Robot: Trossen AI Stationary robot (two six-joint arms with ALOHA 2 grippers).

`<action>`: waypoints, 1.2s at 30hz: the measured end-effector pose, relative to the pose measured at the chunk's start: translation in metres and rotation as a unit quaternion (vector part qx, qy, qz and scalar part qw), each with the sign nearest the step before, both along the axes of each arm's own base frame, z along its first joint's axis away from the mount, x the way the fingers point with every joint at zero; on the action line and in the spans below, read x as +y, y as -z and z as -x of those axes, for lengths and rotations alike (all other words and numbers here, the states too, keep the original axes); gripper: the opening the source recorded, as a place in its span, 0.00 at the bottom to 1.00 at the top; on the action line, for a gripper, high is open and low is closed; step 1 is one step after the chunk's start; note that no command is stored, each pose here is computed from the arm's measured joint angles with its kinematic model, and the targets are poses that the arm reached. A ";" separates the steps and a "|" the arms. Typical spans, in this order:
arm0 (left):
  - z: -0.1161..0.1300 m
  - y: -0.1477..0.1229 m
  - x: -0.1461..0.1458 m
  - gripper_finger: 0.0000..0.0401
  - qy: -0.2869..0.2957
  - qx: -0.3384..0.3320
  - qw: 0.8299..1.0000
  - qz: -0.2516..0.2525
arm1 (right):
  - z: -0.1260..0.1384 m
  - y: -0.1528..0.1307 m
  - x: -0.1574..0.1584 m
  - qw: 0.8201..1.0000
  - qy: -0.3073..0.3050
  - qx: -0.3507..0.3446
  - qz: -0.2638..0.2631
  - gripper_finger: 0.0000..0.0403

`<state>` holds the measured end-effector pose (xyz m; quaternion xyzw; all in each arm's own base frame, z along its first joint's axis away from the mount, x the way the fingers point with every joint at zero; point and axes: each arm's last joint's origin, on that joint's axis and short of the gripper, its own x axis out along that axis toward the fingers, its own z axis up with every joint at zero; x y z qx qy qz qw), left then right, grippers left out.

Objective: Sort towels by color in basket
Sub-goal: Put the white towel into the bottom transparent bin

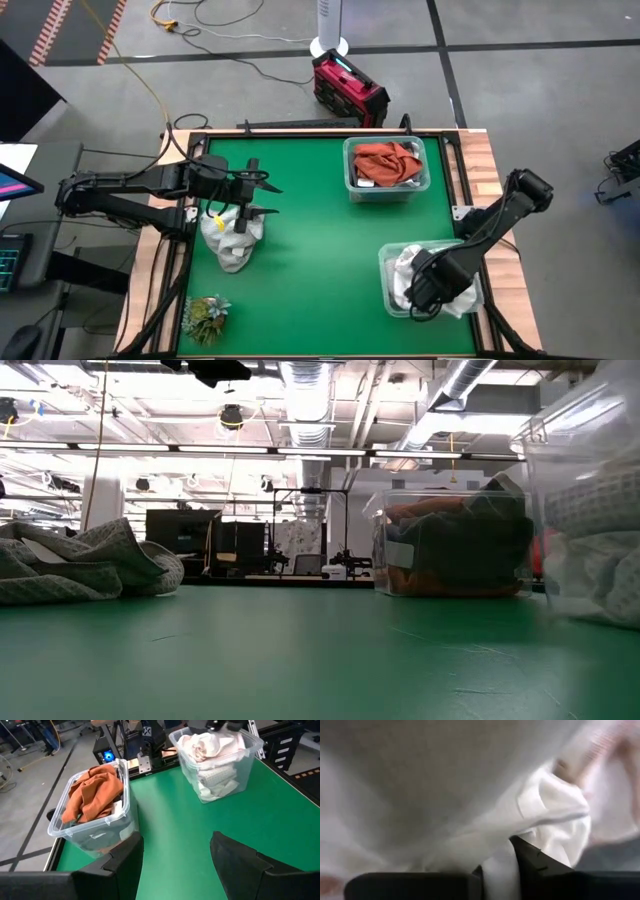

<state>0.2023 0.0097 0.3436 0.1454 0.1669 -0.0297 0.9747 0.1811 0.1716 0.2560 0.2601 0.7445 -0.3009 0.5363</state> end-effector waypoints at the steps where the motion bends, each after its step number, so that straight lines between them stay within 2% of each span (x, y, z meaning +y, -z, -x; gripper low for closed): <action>1: 0.000 0.000 0.000 0.55 0.000 0.000 1.000 0.000 | 0.002 -0.001 -0.002 1.000 0.011 0.007 0.014 0.20; 5: 0.000 0.000 0.000 0.55 0.001 0.000 1.000 -0.002 | 0.002 -0.001 -0.008 0.997 0.046 0.007 0.056 0.18; 9: 0.000 0.000 0.000 0.55 0.001 0.000 1.000 -0.002 | -0.013 0.001 -0.010 0.994 0.043 -0.070 0.065 0.18; 12: 0.000 0.000 0.000 0.55 0.001 0.000 1.000 -0.002 | -0.029 0.004 -0.007 0.985 0.019 -0.162 0.049 0.18; 16: 0.001 0.002 0.000 0.55 0.001 0.009 1.000 -0.001 | -0.044 0.016 -0.007 0.974 0.006 -0.227 0.021 0.18; 22: 0.001 0.003 0.000 0.55 -0.001 0.015 1.000 0.005 | -0.046 0.051 -0.009 0.965 0.008 -0.261 -0.001 0.18; 25: 0.001 0.003 0.000 0.55 -0.001 0.016 1.000 0.005 | -0.041 0.058 -0.009 0.957 0.017 -0.288 -0.020 0.18; 30: 0.002 0.004 0.000 0.55 -0.002 0.023 1.000 0.008 | -0.040 0.061 -0.011 0.936 0.045 -0.347 -0.039 0.18; 36: 0.002 0.005 0.000 0.55 -0.003 0.030 0.999 0.012 | -0.035 0.041 -0.017 0.928 0.071 -0.358 -0.069 0.18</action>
